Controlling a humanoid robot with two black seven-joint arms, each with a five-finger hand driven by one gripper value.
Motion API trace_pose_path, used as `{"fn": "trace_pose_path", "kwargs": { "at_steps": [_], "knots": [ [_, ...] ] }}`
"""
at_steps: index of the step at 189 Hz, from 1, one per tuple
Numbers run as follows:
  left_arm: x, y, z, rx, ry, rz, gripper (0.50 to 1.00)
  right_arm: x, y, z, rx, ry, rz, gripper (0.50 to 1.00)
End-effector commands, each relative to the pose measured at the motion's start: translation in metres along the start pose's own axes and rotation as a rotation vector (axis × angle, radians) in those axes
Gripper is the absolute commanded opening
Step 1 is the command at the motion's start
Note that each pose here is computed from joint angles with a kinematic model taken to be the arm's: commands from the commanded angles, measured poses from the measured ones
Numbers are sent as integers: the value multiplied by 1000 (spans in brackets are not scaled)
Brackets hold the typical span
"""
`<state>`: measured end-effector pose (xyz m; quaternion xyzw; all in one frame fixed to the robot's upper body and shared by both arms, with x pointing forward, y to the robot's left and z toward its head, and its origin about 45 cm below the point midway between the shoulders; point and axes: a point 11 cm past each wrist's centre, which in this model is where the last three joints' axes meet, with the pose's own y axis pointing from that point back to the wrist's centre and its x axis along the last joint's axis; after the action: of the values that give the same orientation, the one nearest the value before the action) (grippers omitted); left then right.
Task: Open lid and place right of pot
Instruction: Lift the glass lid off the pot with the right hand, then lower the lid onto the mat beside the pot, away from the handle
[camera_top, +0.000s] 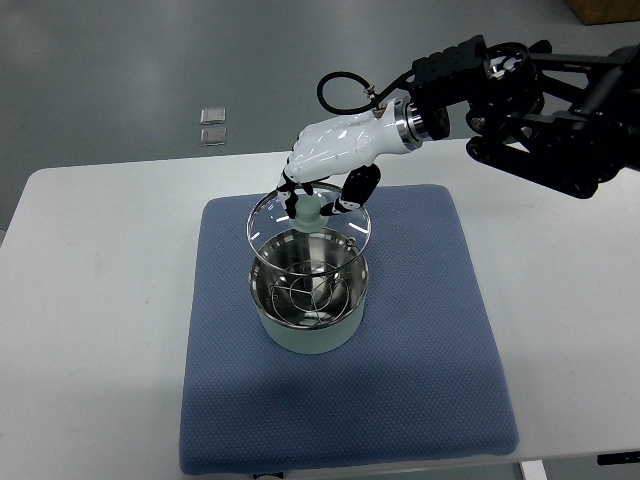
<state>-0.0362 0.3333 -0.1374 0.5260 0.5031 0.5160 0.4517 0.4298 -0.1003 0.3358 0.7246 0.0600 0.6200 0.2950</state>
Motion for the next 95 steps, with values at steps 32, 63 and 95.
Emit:
{"fn": "trace_pose_path", "kwargs": {
  "at_steps": [32, 63, 95],
  "knots": [
    [0, 0, 0, 0, 0, 0, 1000, -37, 59, 59, -199, -95, 15, 537],
    [0, 0, 0, 0, 0, 1, 1000, -72, 78, 70, -248, -135, 15, 539],
    [0, 0, 0, 0, 0, 1, 1000, -113, 83, 70, -262, -191, -8, 541]
  ]
}}
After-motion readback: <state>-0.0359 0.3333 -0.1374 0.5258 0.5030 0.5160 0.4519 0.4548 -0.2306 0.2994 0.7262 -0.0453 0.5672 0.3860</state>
